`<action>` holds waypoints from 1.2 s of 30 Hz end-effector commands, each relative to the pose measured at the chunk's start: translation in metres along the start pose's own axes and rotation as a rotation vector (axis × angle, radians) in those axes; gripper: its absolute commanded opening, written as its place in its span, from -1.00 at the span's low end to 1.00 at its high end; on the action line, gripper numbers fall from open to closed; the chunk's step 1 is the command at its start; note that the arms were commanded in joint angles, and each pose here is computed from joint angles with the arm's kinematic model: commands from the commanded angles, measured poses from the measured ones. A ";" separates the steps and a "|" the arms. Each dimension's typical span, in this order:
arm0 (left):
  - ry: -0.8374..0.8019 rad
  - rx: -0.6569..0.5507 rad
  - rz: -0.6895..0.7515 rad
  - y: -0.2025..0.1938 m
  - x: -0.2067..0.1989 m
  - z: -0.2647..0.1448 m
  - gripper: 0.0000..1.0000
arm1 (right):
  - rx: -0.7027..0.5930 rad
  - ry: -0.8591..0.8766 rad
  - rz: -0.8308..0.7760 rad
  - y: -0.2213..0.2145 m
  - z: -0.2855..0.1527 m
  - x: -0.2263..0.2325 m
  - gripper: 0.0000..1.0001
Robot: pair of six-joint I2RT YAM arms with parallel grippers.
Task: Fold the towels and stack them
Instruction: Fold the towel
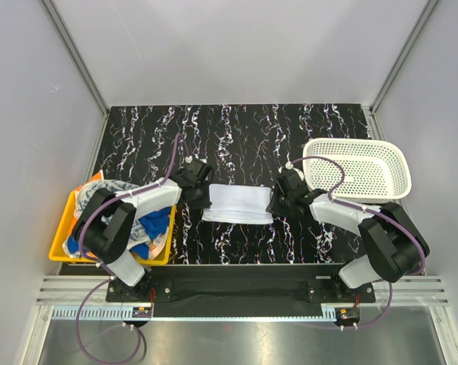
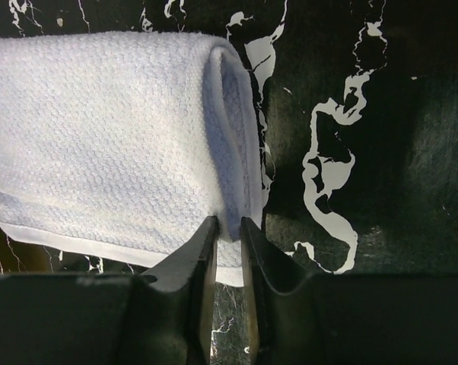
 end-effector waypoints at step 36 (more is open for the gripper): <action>0.006 -0.082 0.065 0.039 0.000 -0.031 -0.99 | -0.069 0.055 -0.039 0.026 -0.021 0.034 -1.00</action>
Point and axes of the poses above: each gripper's point midway between its finger pads, its own z axis out along the fingers, its own x axis along the line the jaws close on, y = z × x, the point moved 3 cm from there along -z, back along the fingers, and after that the axes turned 13 degrees about z, right-handed, at the moved point
